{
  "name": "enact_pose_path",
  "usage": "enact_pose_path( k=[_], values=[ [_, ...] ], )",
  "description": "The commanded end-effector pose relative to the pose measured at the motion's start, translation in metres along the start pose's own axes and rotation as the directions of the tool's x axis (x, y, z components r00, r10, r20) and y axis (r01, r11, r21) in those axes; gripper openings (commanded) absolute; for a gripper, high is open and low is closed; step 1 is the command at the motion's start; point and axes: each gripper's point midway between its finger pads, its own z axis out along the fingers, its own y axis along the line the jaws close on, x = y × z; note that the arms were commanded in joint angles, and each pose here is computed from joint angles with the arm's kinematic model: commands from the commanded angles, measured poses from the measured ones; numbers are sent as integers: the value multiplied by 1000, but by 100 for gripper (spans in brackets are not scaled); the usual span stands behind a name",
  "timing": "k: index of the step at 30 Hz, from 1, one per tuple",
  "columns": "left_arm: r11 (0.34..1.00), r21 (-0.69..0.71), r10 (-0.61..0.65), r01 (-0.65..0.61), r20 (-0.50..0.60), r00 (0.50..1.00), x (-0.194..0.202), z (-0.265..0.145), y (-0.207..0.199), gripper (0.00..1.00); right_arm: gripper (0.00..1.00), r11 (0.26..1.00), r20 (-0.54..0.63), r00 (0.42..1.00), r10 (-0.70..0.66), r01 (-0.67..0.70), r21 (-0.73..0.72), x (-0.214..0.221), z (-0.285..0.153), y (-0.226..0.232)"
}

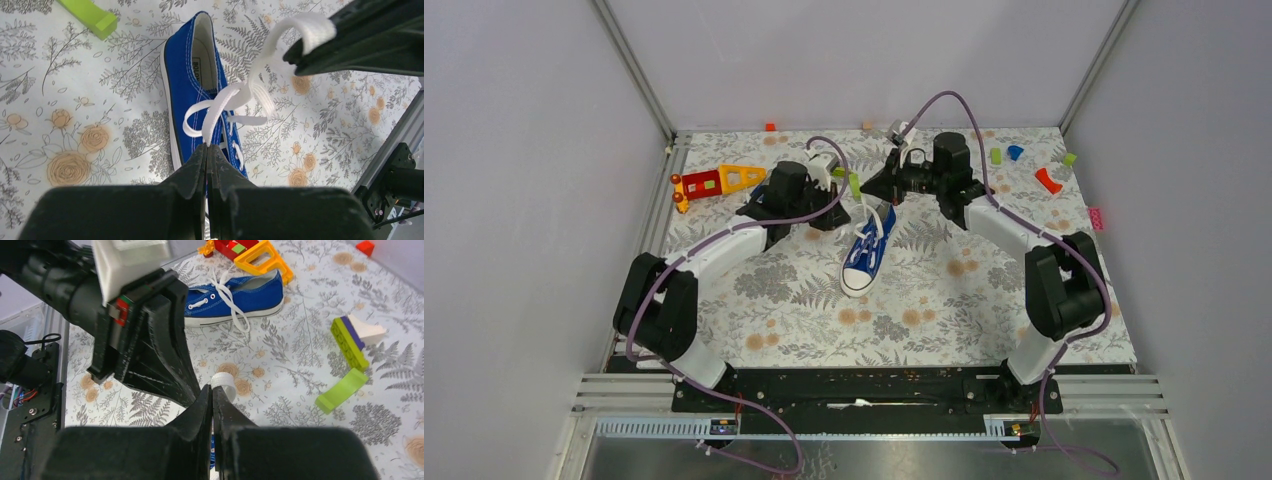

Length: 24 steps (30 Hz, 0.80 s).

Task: Tie the shoes

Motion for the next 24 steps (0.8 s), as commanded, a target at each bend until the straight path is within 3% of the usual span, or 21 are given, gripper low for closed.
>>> enact_pose_path(
  k=[1,15,21,24],
  values=[
    [994,89,55,-62,77,996,-35,2,-18,2,0,987,67,986,-151,155,-46,-54,-8,22],
    [994,102,36,-43,67,997,-38,4,-21,2,0,982,78,979,-191,190,18,-84,-17,21],
    [992,123,36,-42,57,998,-35,4,-23,3,0,997,59,997,-57,54,58,-65,-7,-7],
    [991,124,36,-43,52,998,-32,5,-22,3,2,990,65,996,68,-76,122,-58,-5,-25]
  ],
)
